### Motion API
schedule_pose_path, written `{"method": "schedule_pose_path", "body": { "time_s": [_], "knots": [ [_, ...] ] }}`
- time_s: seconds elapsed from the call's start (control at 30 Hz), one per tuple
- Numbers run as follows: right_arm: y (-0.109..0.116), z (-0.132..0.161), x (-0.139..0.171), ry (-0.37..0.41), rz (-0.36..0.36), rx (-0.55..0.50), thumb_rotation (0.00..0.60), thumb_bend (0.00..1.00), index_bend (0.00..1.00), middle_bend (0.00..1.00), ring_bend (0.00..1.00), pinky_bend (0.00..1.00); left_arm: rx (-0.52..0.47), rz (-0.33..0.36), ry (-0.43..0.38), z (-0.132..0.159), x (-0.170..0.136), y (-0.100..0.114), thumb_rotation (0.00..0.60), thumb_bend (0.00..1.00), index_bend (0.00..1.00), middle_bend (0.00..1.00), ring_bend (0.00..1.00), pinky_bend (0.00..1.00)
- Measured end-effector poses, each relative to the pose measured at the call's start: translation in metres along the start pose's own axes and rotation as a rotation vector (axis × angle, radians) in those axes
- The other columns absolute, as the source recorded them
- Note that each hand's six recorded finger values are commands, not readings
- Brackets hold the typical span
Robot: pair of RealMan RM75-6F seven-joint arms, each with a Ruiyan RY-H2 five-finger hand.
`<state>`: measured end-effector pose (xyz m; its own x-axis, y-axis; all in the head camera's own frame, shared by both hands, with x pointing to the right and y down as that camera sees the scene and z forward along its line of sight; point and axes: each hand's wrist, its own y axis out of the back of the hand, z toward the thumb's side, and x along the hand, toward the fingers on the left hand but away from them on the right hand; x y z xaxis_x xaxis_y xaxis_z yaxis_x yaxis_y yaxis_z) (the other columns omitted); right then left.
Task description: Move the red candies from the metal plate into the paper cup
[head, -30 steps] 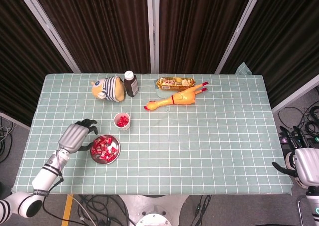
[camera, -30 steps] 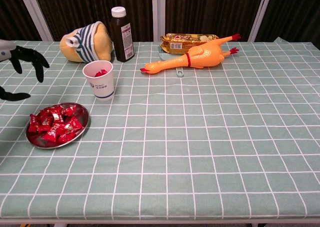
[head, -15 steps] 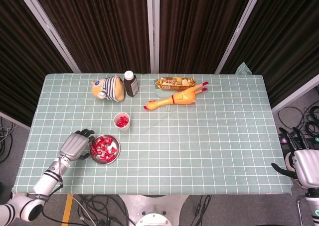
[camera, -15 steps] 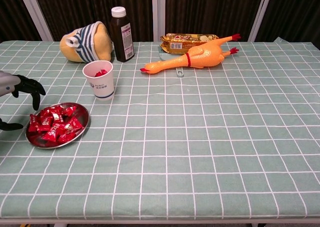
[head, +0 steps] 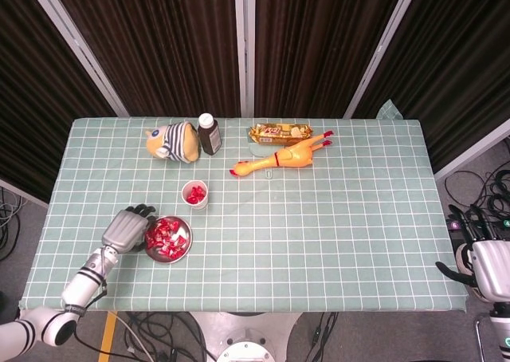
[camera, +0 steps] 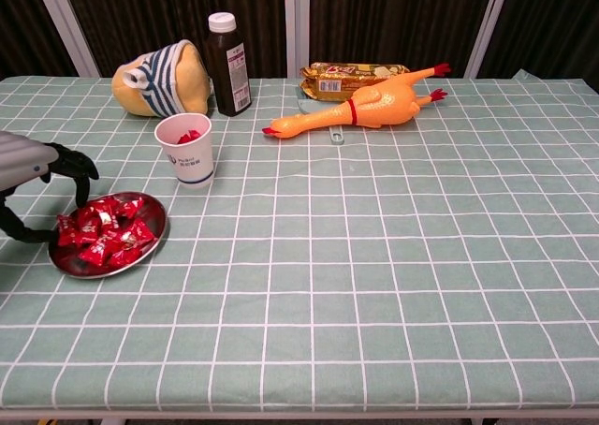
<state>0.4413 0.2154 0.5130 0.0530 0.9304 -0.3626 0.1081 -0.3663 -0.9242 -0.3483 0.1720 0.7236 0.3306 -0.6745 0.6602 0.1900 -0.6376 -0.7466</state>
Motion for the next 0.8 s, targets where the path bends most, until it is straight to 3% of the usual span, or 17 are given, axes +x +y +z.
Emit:
{"method": "schedule_pose_path", "body": {
  "time_s": [0.8],
  "knots": [
    [0.0, -0.001, -0.002, -0.003, 0.005, 0.002, 0.6, 0.02, 0.08, 0.23, 0.05, 0.24, -0.057, -0.028, -0.022, 0.015, 0.002, -0.006, 0.6, 0.22, 0.52, 0.3, 0.22, 0.34]
  ]
}}
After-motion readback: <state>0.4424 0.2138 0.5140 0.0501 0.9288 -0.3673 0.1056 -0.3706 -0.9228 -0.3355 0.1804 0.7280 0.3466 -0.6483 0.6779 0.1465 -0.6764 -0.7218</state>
